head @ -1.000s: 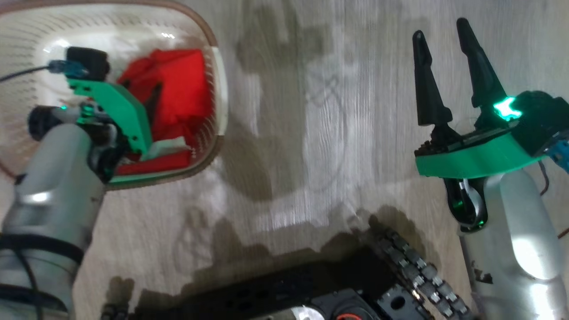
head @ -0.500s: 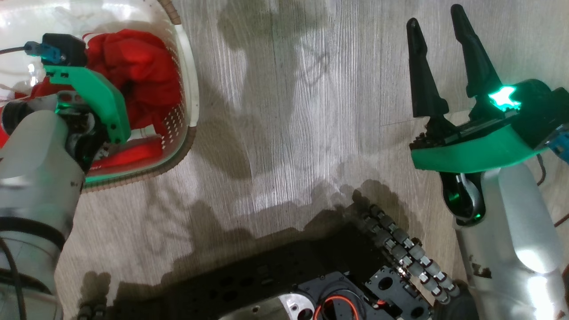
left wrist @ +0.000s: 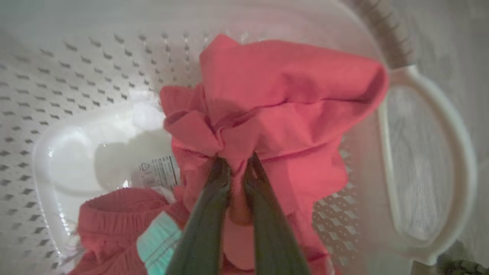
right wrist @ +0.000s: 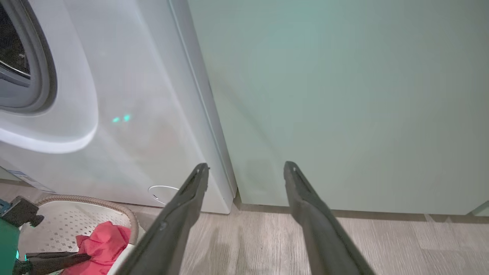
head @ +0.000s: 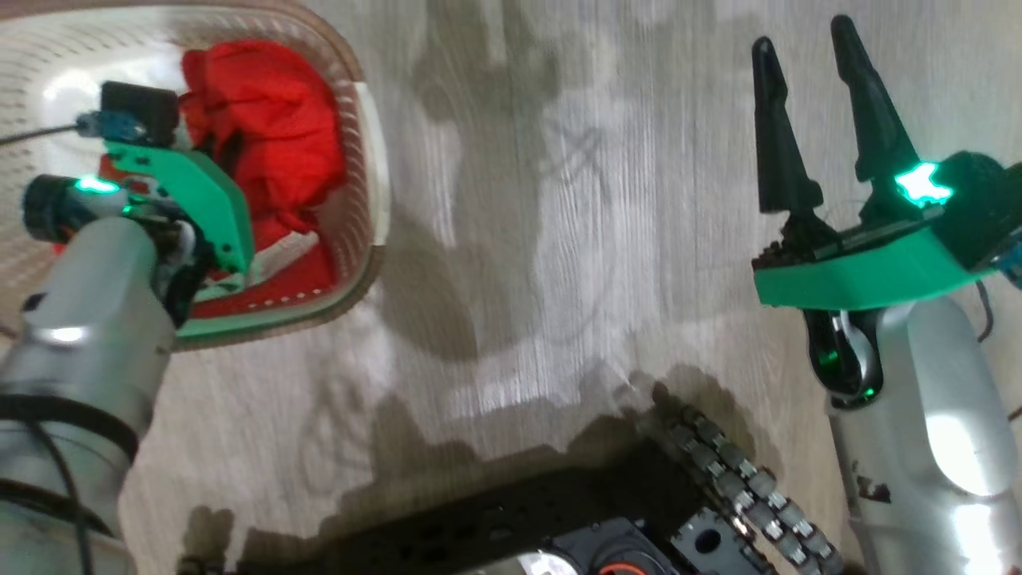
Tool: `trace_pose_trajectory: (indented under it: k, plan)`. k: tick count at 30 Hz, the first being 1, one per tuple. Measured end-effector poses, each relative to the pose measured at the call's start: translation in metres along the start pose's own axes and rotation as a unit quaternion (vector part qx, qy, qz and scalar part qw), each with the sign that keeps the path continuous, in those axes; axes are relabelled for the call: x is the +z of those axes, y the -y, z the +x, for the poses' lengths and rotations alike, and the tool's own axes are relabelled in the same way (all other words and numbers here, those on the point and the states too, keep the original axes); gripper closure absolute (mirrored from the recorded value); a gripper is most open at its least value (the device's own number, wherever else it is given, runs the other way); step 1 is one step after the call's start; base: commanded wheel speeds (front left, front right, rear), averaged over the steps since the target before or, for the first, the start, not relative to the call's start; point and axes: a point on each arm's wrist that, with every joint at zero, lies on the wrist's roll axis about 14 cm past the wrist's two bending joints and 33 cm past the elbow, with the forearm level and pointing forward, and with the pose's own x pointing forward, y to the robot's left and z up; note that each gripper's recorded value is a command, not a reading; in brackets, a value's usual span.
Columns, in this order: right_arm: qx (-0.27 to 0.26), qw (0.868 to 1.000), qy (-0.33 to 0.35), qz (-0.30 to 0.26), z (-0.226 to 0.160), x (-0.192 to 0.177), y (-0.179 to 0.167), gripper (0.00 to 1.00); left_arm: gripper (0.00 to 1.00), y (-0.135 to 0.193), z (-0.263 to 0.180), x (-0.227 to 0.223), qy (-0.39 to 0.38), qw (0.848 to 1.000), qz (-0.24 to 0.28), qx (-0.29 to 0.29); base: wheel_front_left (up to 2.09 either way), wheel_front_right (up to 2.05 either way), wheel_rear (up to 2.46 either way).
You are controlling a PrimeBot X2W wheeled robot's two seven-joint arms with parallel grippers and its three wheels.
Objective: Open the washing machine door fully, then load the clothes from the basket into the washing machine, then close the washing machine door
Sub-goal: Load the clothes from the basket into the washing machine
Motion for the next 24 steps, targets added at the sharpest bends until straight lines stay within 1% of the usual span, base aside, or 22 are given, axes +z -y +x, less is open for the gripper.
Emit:
trace_pose_trajectory:
  k: [5,10,11,14,17,19,24]
  plan:
    - [0.005,1.0,0.015,0.0,-0.007,0.017,-0.007,0.0,1.0,0.009,-0.028,0.029,0.067,0.997,0.03,0.003,0.0,0.0,0.0]
    - [0.01,0.999,0.042,-0.002,-0.014,0.041,-0.014,0.0,1.0,0.017,-0.062,0.056,0.123,0.991,0.042,0.012,0.0,0.0,0.0]
    - [0.01,0.999,0.042,-0.002,-0.014,0.041,-0.014,0.0,1.0,0.017,-0.062,0.056,0.123,0.991,0.042,0.012,0.0,0.0,0.0]
    - [0.012,0.998,0.054,0.0,-0.023,0.054,-0.018,0.0,1.0,0.026,-0.095,0.092,0.193,0.981,0.03,0.019,0.0,0.0,0.0]
    - [0.012,0.998,0.062,0.004,-0.03,0.063,-0.02,0.0,1.0,0.03,-0.126,0.12,0.255,0.966,0.028,0.03,0.0,0.0,0.0]
    - [0.013,0.998,0.068,0.006,-0.034,0.069,-0.022,0.0,1.0,0.031,-0.149,0.13,0.286,0.957,0.027,0.04,0.0,0.0,0.0]
    - [0.015,0.996,0.085,0.008,-0.046,0.085,-0.025,0.0,1.0,0.028,-0.203,0.136,0.341,0.937,0.032,0.076,0.0,0.0,0.0]
